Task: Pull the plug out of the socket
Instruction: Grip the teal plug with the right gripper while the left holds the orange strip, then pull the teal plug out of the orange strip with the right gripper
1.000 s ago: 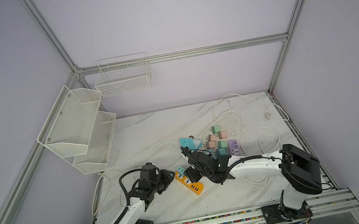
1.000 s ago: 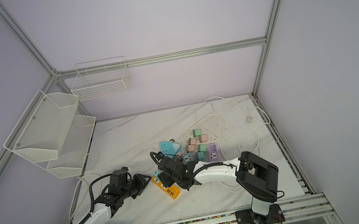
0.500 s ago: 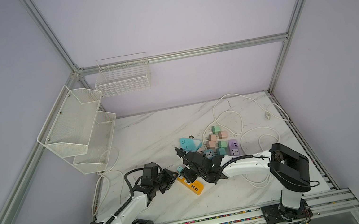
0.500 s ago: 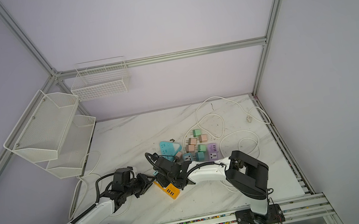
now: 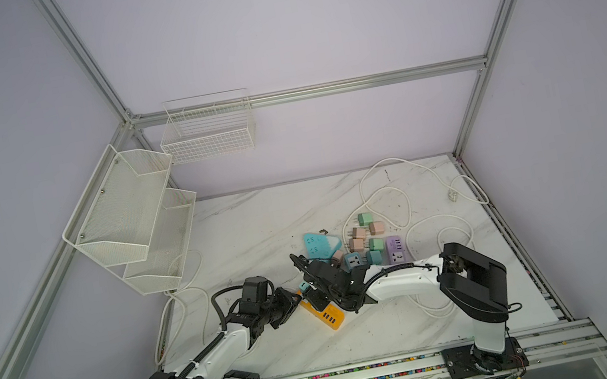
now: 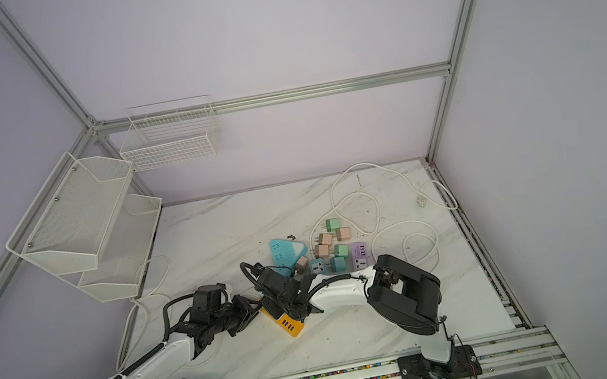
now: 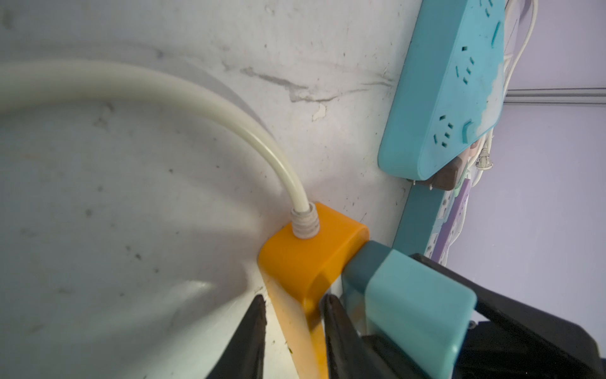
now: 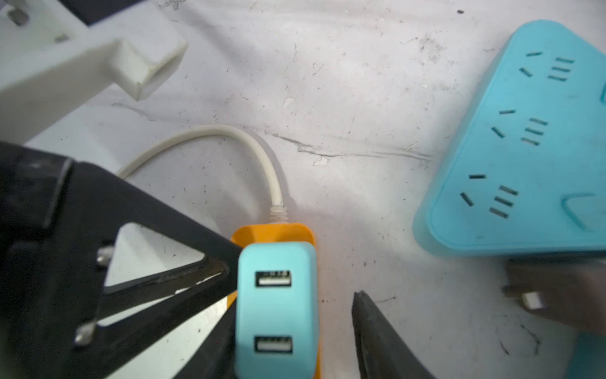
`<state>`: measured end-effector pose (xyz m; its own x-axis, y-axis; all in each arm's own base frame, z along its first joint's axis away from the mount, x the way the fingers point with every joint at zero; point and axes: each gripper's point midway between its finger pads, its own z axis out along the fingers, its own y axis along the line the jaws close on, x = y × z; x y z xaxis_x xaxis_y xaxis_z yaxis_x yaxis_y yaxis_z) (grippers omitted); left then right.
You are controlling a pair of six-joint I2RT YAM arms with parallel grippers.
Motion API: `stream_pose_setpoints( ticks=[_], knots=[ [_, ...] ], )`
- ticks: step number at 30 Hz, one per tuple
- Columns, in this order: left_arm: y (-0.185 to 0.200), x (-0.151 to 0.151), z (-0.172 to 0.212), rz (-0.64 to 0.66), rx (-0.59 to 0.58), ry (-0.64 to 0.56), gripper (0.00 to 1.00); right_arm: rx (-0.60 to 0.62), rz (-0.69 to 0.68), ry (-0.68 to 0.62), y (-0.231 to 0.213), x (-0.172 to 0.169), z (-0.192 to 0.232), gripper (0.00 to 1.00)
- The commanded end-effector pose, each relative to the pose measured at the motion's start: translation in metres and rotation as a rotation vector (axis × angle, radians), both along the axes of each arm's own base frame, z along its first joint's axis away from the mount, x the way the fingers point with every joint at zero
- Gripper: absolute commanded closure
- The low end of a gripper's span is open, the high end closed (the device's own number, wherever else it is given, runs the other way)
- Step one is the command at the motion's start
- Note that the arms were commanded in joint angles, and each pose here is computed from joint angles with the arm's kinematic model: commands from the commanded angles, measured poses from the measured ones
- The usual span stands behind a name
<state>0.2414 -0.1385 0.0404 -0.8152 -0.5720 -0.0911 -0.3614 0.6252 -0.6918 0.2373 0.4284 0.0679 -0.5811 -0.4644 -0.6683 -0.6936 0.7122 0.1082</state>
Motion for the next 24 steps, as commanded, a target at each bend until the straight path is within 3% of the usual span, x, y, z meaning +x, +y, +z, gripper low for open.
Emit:
stream_pose_setpoints(
  ticks=[1,13,17,24],
  knots=[
    [0.005,-0.013,-0.017,-0.023,0.032,0.036,0.7,-0.003,0.017,-0.014,0.008,-0.001,0.001,0.5],
    [0.008,-0.02,-0.027,-0.035,0.061,0.079,0.71,-0.03,0.022,-0.01,0.01,-0.001,-0.012,0.62],
    [0.011,-0.023,-0.03,-0.037,0.076,0.086,0.71,-0.031,0.024,-0.011,0.009,-0.001,-0.013,0.72],
    [0.01,-0.027,-0.033,-0.049,0.082,0.099,0.73,0.041,0.023,-0.006,0.015,-0.003,0.003,0.79]
  ],
)
